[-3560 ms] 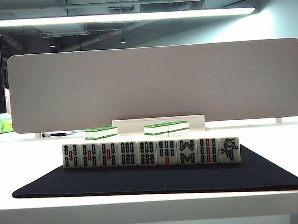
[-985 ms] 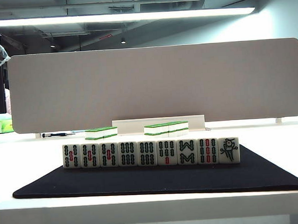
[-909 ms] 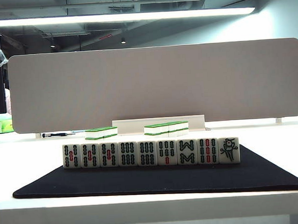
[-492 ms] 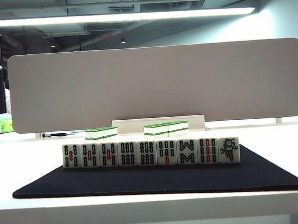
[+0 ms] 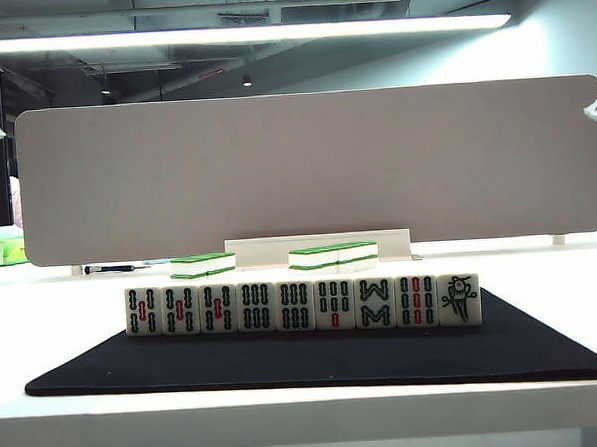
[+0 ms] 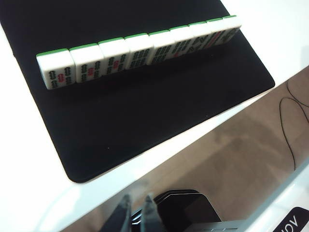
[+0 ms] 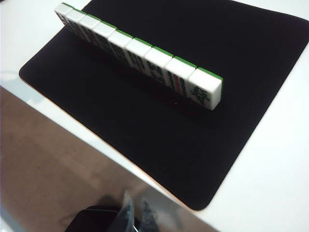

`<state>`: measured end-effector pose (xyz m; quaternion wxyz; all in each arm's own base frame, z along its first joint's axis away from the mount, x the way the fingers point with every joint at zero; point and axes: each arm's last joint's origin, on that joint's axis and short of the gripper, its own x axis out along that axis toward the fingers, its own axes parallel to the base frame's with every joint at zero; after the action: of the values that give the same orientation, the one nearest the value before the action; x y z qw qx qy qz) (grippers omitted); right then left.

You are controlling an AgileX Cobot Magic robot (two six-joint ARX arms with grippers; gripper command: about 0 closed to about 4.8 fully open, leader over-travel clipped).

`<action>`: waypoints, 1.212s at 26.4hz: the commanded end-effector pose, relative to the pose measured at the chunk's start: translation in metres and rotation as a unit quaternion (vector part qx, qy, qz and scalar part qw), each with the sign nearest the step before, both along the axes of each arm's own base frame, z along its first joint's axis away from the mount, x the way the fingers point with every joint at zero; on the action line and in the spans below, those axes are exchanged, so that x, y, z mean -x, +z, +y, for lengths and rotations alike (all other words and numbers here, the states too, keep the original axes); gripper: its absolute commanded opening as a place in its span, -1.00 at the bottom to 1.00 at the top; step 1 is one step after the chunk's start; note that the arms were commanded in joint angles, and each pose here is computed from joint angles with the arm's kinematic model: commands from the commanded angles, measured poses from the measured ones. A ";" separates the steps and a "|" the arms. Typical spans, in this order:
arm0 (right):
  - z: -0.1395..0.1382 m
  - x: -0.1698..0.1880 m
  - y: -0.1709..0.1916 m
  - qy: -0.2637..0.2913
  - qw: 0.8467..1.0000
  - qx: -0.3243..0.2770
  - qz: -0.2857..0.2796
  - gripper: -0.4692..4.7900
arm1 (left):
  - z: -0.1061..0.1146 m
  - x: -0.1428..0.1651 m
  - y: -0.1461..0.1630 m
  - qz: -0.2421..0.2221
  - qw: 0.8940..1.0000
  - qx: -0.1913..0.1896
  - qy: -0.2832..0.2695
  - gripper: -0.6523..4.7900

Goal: Take a mahjong tile from your hand cards and play it out.

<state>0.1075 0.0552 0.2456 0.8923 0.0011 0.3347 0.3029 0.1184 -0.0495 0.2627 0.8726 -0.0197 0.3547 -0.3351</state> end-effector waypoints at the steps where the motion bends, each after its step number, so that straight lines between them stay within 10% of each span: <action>1: 0.003 -0.008 0.004 0.000 1.000 -0.006 -0.023 -0.74 | -0.002 -0.005 0.001 0.001 1.000 0.000 0.000 -0.65; 32: 0.047 -0.124 0.020 -0.007 0.988 0.151 0.021 -0.74 | -0.012 -0.040 0.007 -0.004 0.999 -0.046 -0.020 -0.65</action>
<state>0.2295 0.1022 0.2647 0.8750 -0.1070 0.4017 0.2481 0.1581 -0.0609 0.2667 0.8643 0.0247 0.3746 -0.3347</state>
